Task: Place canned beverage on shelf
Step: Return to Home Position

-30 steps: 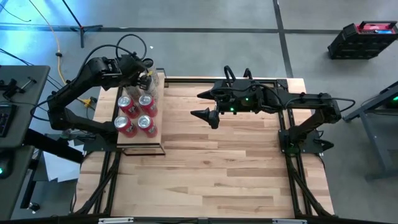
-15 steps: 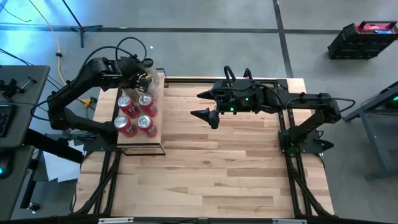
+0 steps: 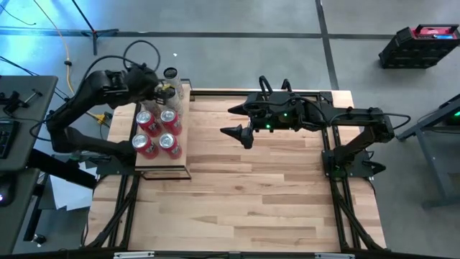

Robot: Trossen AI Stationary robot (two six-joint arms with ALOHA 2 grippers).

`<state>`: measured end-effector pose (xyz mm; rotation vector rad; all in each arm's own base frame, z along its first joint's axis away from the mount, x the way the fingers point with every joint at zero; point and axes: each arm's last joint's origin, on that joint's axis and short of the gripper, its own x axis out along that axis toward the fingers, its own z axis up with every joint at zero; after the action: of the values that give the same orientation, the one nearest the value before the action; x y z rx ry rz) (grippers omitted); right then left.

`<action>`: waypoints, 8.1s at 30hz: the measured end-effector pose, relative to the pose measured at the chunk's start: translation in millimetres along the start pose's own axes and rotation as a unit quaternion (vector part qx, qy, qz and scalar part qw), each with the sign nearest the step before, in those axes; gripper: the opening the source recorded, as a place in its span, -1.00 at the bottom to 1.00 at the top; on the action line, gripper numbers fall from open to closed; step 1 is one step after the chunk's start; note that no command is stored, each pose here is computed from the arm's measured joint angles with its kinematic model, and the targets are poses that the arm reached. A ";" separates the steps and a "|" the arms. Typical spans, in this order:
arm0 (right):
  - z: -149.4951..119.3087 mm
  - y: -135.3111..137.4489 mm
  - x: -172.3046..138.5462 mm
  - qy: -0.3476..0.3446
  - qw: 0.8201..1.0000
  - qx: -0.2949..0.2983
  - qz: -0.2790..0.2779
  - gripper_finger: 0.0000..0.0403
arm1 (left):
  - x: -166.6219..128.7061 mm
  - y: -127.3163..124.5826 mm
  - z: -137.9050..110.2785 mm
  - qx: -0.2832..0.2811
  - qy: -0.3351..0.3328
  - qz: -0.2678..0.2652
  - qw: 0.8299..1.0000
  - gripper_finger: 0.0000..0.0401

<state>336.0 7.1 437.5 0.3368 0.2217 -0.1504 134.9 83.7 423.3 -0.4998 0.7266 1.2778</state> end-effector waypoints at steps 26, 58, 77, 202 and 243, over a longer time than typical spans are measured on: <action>21.0 -3.4 -11.7 -0.080 0.993 -0.087 -0.005 0.95 | -84.3 67.6 -27.8 0.021 -0.193 -0.247 0.949 -1.00; 45.6 -6.7 -13.9 -0.244 0.965 0.013 -0.100 0.95 | -97.2 56.5 -48.8 0.186 -0.404 -0.625 0.641 -1.00; 20.4 -0.7 -26.4 -0.101 0.987 -0.036 -0.118 0.63 | -82.7 34.2 -63.0 0.187 -0.413 -0.688 0.566 -1.00; -300.9 -125.4 -119.5 -0.062 0.994 -0.072 -0.054 -0.96 | -71.4 7.7 -275.9 0.292 -0.163 -0.900 0.280 -1.00; -301.2 -125.5 -119.5 -0.061 0.994 -0.073 -0.055 -0.96 | 27.8 38.4 -319.8 0.287 -0.146 -0.915 0.244 -1.00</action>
<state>140.6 6.3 150.2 0.1689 0.1294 -0.2605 34.4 -112.4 186.7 -0.1401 -0.1384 -1.2222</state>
